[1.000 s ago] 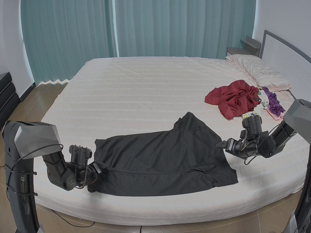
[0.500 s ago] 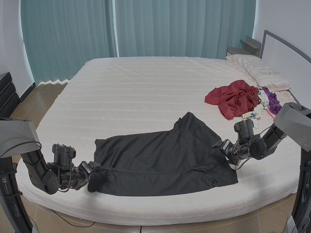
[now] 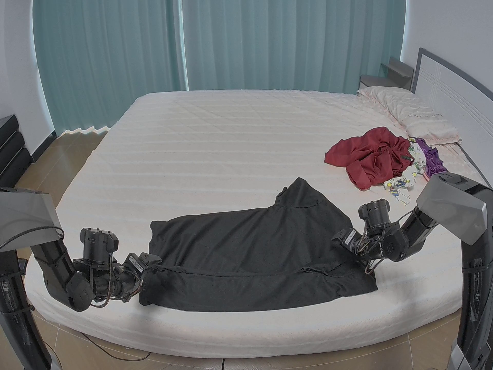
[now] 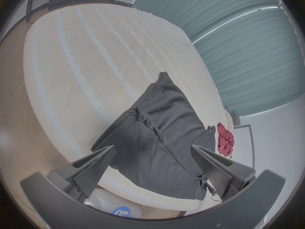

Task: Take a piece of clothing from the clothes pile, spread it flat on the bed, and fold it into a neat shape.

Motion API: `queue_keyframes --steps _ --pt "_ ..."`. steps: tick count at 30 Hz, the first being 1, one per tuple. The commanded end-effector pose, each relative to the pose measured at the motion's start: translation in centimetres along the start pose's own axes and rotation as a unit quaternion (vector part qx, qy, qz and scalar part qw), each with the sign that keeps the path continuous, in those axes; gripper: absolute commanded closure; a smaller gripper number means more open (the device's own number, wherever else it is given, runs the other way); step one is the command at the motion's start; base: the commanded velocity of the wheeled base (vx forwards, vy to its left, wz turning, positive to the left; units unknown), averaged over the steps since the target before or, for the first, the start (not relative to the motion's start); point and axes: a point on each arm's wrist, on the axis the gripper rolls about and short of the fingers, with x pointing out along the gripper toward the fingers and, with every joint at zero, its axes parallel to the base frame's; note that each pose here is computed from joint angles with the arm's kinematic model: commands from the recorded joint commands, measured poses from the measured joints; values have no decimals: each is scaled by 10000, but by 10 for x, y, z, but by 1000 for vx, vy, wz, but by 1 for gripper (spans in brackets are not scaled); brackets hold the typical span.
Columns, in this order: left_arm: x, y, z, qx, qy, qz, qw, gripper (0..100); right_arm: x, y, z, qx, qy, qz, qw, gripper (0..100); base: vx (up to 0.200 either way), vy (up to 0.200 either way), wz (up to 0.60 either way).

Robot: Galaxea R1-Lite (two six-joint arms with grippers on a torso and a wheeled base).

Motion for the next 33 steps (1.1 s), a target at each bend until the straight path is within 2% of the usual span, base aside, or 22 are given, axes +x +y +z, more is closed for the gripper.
queue_keyframes --steps 1,5,6,22,33 --pt "3 4 -2 -19 47 77 10000 0 10 -3 -3 -12 4 -98 10000 0 0 0 0" --pt "3 4 -2 -19 47 77 10000 0 18 -3 -3 -25 -132 -177 9998 0 0 0 0" --pt "3 4 -2 -20 51 83 10000 0 20 -2 -3 -15 -153 -164 9997 100 0 0 0" --pt "2 5 -4 -18 68 100 9999 0 -4 4 9 42 -305 -34 9995 100 0 0 0" --pt "1 6 -4 -11 72 107 9999 0 -60 21 16 -67 -40 -120 9999 100 0 0 0"
